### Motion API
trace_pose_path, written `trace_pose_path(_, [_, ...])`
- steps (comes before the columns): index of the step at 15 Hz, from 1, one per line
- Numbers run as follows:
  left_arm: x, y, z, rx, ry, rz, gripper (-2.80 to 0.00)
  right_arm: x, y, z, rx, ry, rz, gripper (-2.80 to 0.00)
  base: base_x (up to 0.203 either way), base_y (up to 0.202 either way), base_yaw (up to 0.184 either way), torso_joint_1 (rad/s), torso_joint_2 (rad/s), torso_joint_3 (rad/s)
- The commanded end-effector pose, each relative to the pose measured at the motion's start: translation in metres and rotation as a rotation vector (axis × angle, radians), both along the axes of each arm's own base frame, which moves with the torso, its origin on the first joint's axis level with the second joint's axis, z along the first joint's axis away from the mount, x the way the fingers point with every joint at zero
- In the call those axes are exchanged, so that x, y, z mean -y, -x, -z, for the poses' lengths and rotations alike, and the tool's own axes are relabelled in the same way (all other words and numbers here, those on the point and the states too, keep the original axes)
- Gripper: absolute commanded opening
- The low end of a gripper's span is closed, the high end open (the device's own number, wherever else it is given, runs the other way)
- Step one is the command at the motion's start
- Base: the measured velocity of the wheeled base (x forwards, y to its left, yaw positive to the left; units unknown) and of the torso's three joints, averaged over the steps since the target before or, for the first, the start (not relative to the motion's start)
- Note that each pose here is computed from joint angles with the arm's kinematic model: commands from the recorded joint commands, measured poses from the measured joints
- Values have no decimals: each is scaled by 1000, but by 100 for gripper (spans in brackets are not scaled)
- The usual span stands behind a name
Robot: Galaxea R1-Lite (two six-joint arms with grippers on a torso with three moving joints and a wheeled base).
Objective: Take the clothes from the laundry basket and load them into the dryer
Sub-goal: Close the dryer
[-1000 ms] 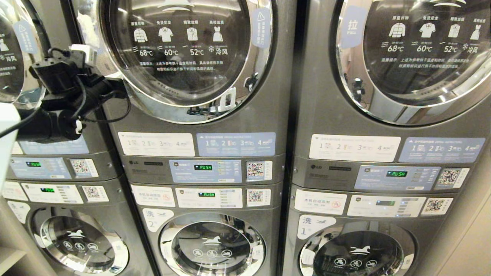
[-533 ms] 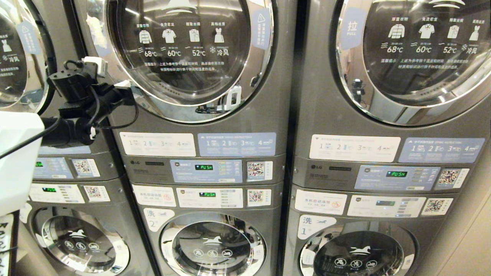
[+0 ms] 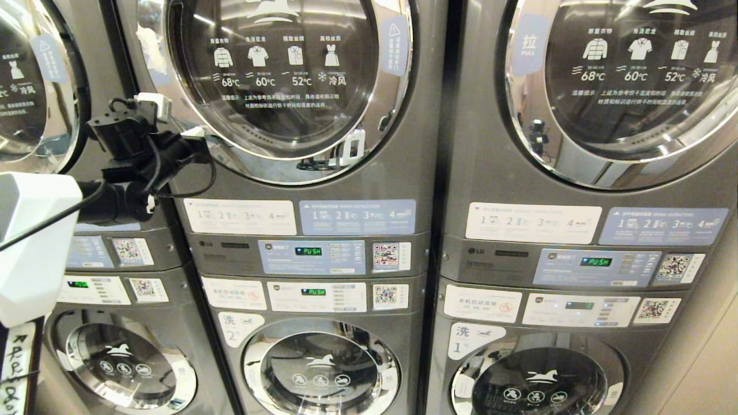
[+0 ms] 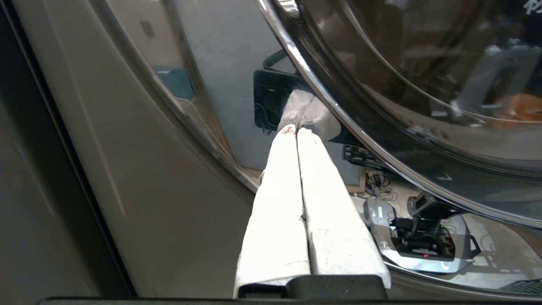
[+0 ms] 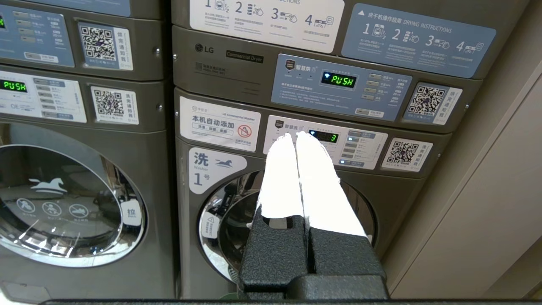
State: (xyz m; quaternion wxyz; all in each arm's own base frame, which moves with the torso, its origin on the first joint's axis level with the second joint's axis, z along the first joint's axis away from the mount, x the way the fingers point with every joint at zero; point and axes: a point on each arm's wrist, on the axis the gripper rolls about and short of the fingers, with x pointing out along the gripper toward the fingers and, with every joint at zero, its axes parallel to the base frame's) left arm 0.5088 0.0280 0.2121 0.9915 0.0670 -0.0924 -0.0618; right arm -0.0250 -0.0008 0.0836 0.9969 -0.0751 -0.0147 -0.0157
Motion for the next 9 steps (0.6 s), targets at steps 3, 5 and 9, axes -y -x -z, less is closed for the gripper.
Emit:
trace_pose_path(3, [8,-4,10,-16,-1,19,-280,0,0,0,2,1,0,-280,0,0,0,0,0,0])
trace_pose_path(5, [8,-7,15,-27,-1,19,-280,0,0,0,2,1,0,-280,0,0,0,0,0,0])
trace_pose_path(9, [8,-9,22,-39,0,20,-280,0,0,0,2,1,0,-280,0,0,0,0,0,0])
